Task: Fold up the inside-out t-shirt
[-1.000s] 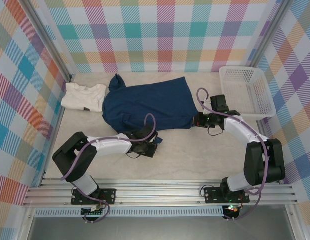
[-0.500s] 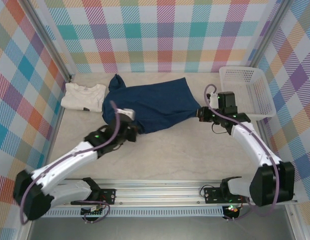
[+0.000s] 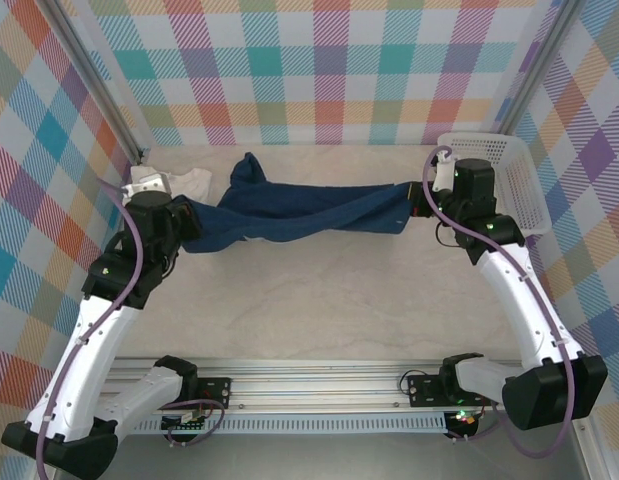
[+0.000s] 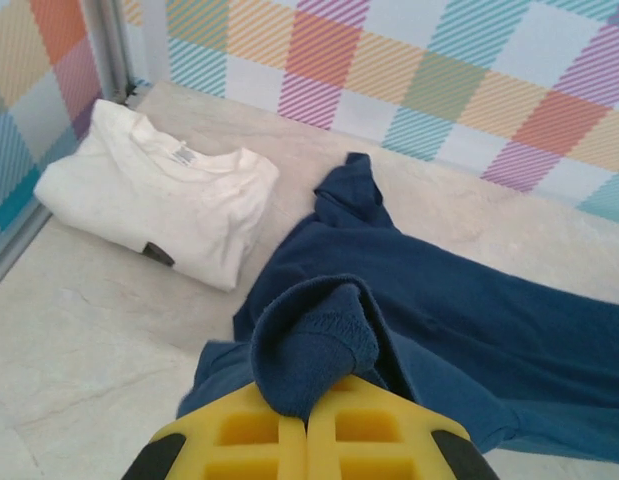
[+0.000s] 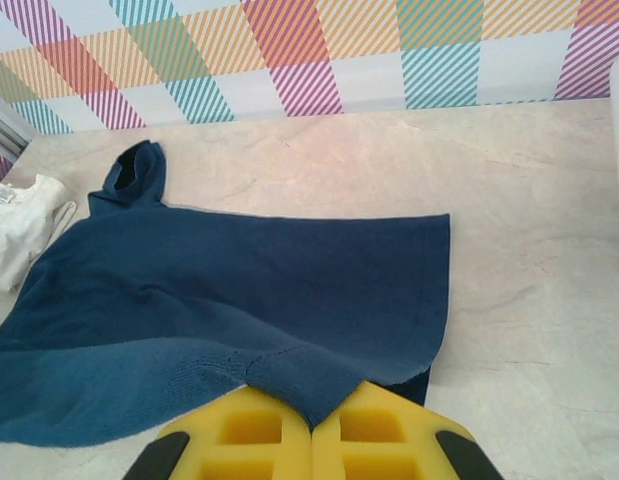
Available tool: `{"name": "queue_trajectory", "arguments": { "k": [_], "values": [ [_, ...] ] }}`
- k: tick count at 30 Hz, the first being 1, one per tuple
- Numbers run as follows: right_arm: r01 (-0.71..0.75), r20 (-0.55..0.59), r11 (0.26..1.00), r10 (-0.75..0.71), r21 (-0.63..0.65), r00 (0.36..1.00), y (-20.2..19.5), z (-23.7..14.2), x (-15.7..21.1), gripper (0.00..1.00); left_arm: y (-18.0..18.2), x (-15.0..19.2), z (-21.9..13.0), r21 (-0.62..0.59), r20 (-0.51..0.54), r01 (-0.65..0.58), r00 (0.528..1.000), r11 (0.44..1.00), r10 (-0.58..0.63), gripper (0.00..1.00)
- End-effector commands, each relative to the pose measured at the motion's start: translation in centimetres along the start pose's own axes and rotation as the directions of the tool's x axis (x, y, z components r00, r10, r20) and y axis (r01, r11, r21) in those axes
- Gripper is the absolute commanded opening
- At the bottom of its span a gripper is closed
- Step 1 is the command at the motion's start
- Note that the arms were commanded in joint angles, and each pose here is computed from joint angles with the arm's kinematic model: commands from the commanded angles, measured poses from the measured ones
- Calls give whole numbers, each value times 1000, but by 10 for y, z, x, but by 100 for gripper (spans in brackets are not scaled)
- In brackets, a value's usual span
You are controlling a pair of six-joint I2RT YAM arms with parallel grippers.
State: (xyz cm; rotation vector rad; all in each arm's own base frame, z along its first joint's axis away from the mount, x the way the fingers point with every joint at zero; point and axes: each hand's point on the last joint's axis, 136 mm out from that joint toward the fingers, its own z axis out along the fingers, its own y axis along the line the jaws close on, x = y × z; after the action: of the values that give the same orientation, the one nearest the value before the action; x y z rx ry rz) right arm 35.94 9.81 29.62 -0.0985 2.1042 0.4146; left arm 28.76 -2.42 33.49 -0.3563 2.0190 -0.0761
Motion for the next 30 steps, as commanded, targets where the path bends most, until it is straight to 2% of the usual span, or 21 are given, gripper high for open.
{"name": "queue_trajectory", "arguments": {
  "k": [1,7,13,17,20,23,25,30],
  "values": [
    [42,84,999,-41,-10,996,10,-24,-26,0,8,-14,-9,-34,12,6,1000,999,-5,0],
    [78,226,990,-50,-119,973,42,-76,-66,0,-7,-68,-41,42,134,30,990,999,-35,0],
    [150,378,972,-73,-179,923,73,-159,-99,0,-4,-134,-111,83,312,26,949,996,-51,0],
    [184,449,968,-91,-169,889,82,-208,-111,0,7,-171,-162,68,420,18,907,998,-45,0],
    [204,494,969,-111,-139,862,85,-238,-120,0,13,-191,-185,43,464,17,885,999,-35,0],
    [211,518,971,-126,-108,846,85,-254,-127,0,11,-203,-187,23,466,0,885,1000,-11,0],
    [211,521,973,-134,-91,843,82,-252,-130,0,3,-206,-175,19,445,-14,896,1000,4,0],
    [191,510,981,-148,-32,847,68,-217,-140,0,-17,-219,-136,-6,426,-42,904,999,41,0]
  ]
}}
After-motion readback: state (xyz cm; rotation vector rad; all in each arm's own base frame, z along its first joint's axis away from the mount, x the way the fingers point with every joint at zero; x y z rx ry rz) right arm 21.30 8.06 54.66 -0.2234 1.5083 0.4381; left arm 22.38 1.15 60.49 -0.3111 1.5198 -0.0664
